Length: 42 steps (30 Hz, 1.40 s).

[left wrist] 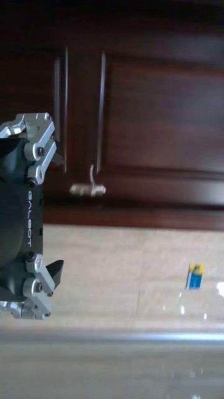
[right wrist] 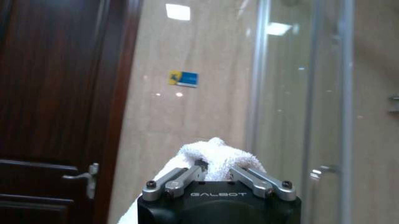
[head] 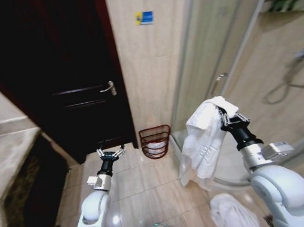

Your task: Discard the used towel into the hamper.

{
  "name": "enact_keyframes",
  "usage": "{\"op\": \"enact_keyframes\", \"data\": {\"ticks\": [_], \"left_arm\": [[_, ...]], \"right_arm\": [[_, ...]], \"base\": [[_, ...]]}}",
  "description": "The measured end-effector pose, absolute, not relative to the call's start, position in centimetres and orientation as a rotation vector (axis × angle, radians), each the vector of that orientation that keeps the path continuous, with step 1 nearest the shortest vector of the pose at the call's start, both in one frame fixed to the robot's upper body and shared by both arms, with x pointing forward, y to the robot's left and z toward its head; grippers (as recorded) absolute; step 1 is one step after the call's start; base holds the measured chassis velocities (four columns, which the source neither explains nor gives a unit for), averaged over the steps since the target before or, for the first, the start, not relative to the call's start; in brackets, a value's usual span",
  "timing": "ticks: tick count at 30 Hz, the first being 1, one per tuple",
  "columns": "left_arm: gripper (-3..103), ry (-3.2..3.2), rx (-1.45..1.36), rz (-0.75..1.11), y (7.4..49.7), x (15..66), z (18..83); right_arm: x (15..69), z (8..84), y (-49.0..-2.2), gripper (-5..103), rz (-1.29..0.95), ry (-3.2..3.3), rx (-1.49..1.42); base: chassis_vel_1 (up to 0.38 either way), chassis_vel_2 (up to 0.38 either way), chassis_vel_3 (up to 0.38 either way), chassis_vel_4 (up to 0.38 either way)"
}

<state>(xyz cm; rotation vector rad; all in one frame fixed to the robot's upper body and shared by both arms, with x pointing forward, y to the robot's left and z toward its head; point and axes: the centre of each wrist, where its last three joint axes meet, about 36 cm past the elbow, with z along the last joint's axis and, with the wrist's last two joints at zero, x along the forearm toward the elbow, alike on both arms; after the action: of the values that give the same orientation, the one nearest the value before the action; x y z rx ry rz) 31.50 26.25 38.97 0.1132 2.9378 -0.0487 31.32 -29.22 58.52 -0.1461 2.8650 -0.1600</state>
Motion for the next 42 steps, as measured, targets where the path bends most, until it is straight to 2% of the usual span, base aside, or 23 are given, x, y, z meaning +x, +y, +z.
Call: {"op": "enact_keyframes", "data": {"ticks": [21, 42], "left_arm": [[100, 2.945, 0.057, -0.029, 26.3, 30.3, 38.4], [100, 2.955, 0.057, -0.043, 26.0, 31.3, 38.3]], "right_arm": [[35.7, 60.6, -30.2, 6, -0.130, 2.803, -0.221], [36.4, 60.6, -30.7, 6, -0.132, 2.821, -0.217]], "base": [[0.005, 0.030, 0.030, 0.010], [-0.137, 0.135, 0.140, -0.142]]}}
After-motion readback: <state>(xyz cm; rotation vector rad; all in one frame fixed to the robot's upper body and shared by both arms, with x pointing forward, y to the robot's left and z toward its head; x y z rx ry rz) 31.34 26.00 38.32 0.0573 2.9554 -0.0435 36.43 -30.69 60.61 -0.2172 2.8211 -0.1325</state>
